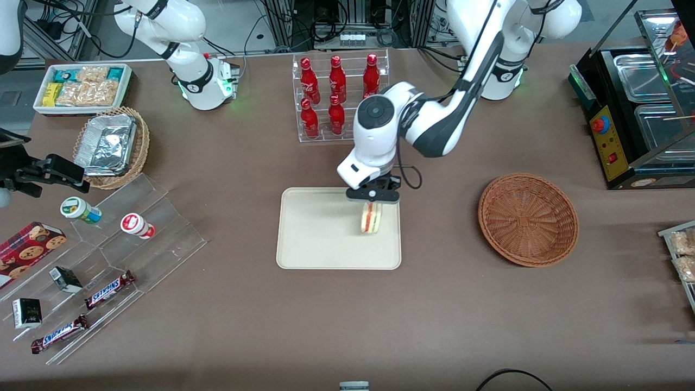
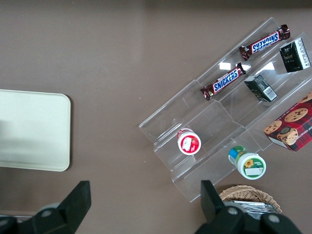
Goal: Place sandwich from basket to tray
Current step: 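Carry the sandwich over the cream tray with the left gripper, then lower the sandwich onto the tray and open the left gripper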
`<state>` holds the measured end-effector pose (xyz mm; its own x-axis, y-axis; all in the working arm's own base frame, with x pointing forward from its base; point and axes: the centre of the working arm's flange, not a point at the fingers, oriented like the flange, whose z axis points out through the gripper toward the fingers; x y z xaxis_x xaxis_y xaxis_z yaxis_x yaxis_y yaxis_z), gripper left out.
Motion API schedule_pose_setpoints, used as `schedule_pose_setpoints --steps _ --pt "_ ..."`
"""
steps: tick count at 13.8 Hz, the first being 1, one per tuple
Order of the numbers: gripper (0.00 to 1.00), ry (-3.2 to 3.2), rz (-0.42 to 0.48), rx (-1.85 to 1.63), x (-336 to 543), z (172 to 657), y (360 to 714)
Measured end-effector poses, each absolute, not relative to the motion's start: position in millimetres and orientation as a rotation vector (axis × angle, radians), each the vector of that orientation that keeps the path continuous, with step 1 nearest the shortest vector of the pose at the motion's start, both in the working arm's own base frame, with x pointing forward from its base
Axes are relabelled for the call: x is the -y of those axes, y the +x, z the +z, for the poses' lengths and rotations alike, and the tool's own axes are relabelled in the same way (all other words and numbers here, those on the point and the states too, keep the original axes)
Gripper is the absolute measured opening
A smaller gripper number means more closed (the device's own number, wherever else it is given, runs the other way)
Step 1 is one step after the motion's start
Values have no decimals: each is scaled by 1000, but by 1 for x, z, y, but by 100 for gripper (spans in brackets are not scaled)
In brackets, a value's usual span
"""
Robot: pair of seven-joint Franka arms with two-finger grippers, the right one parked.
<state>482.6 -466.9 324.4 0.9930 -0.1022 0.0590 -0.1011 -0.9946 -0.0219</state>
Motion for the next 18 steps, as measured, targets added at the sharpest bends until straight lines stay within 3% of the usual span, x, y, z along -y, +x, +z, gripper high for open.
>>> schedule_pose_setpoints --steps 6,14,18 --pt "20 -3101 -75 -91 477 285 500" --pt "23 -3063 -122 -50 477 249 504" --pt "60 -3069 -132 -45 478 244 505"
